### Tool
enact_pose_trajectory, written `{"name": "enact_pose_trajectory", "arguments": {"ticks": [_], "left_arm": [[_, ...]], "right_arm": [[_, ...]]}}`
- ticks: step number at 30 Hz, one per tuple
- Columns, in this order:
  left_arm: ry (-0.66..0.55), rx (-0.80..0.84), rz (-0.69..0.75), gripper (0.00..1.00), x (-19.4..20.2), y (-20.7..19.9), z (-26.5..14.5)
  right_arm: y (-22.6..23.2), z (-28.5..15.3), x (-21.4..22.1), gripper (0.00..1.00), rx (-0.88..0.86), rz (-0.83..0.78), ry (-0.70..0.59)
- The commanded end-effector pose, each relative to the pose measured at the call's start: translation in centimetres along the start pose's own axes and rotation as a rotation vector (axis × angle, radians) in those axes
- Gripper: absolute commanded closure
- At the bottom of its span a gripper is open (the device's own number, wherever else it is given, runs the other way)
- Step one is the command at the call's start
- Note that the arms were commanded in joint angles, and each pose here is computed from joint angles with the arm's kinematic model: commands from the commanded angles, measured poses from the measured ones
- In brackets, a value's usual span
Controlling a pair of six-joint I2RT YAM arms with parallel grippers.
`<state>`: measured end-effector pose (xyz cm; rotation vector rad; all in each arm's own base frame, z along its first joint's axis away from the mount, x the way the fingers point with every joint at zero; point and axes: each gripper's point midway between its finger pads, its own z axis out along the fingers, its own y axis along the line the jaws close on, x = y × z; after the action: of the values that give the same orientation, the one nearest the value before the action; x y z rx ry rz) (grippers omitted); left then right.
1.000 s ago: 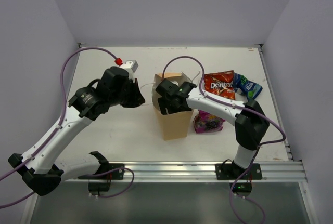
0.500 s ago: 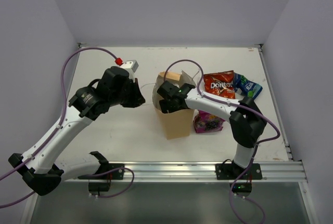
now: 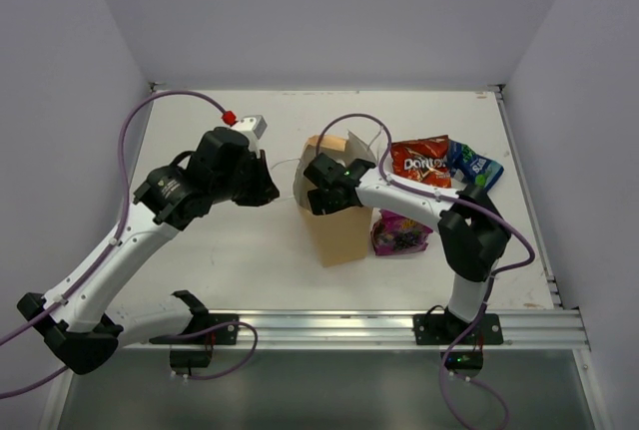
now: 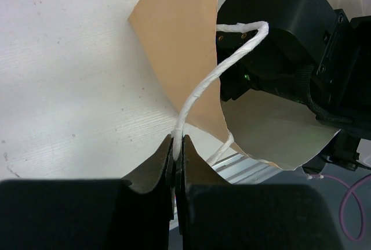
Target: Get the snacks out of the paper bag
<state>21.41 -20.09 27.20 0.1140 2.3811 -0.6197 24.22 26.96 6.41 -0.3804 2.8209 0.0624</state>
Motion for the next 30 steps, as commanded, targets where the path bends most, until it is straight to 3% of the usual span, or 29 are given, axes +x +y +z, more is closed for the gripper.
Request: {"name": "enact_pose_trajectory", "arguments": {"ticks": [1, 13, 20, 30], "left_arm": [[-0.016, 0.021, 0.01, 1.0, -0.6, -0.6, -0.2], [-0.001, 0.041, 0.008, 1.0, -0.5, -1.1, 0.5], [-0.004, 0.034, 0.007, 1.0, -0.5, -0.9, 0.7], [-0.006, 0.028, 0.0, 1.0, -0.5, -0.8, 0.7]], "right_arm": [[-0.2, 0.4, 1.1, 0.21, -0.012, 0.009, 0.046], [0.0, 0.7, 1.7, 0.22, -0.015, 0.009, 0.084], [-0.8, 0.8, 2.1, 0.31, 0.026, 0.033, 0.083], [-1.5, 1.1, 3.0, 0.35, 0.044, 0.047, 0.095]]}}
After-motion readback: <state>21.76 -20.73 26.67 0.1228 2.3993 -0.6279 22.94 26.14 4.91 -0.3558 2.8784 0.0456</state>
